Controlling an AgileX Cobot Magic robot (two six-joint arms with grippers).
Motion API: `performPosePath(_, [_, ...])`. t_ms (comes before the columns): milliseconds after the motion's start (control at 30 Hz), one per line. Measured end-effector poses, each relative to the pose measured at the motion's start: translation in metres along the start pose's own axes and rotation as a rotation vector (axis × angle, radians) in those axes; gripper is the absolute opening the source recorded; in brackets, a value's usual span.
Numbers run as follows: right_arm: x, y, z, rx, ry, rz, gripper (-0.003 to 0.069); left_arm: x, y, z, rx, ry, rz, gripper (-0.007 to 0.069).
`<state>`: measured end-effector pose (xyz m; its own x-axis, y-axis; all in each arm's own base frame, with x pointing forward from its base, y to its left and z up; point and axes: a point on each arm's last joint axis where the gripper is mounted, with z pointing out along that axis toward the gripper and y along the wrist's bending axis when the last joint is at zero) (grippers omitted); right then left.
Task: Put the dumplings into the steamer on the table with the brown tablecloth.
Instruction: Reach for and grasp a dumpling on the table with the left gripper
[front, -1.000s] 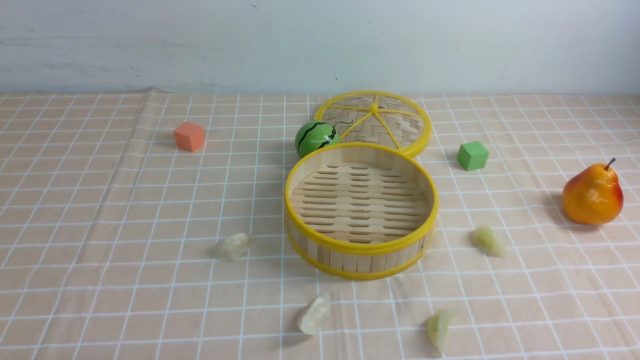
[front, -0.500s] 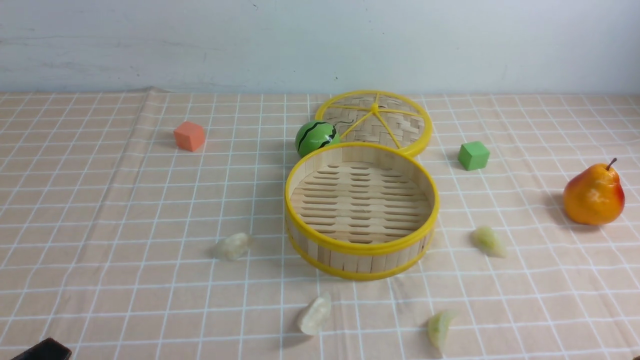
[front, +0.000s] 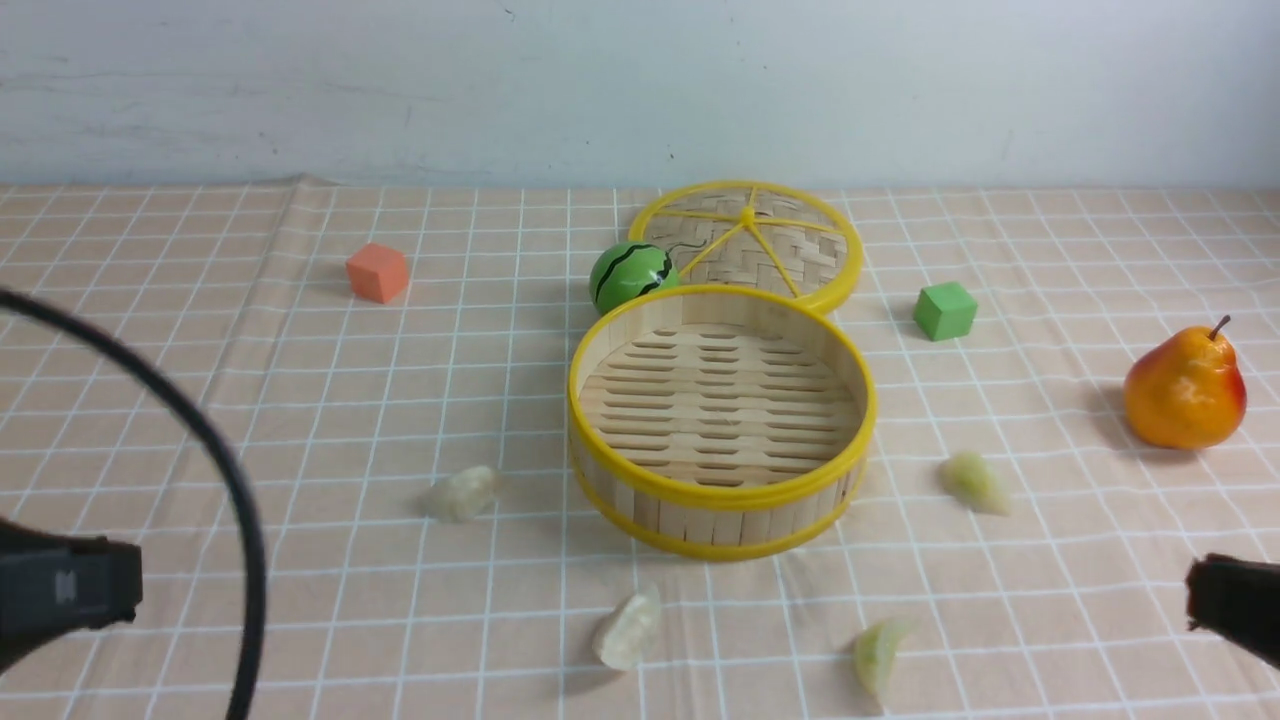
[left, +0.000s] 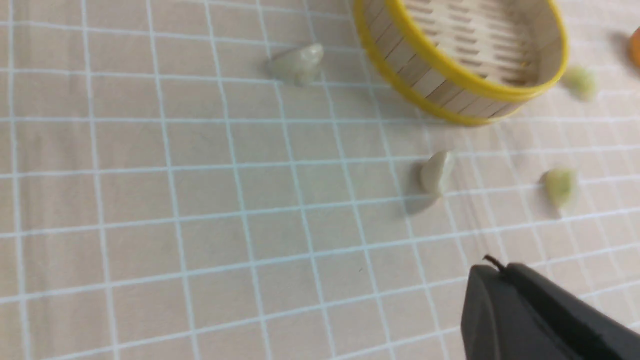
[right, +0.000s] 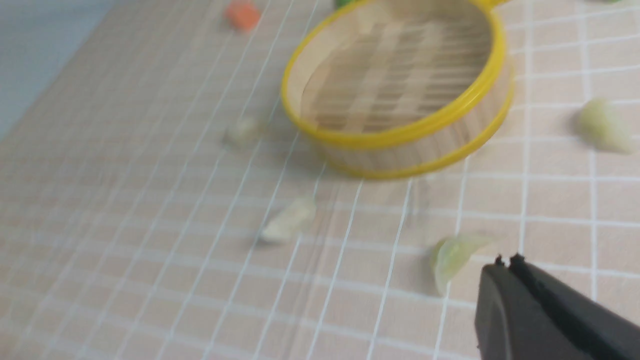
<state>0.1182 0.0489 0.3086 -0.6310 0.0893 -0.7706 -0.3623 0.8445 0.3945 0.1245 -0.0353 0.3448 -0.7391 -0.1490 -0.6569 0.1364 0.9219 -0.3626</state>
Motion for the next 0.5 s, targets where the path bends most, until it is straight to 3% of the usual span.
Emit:
performPosePath(133, [-0.022,0.015,0.024,-0.131,0.274,-0.158,-0.0009,-0.037,0.000,0.022,-0.042,0.175,0.055,-0.0014])
performPosePath(300, [-0.018,0.044,0.049,-0.250,0.537,-0.363,-0.0006,-0.068,-0.007,0.068,-0.093,0.348,0.186,-0.0014])
performPosePath(500, [-0.006,0.061,0.068,-0.207,0.681,-0.516,-0.0002,-0.083,-0.027,0.138,-0.201,0.483,0.434,0.0024])
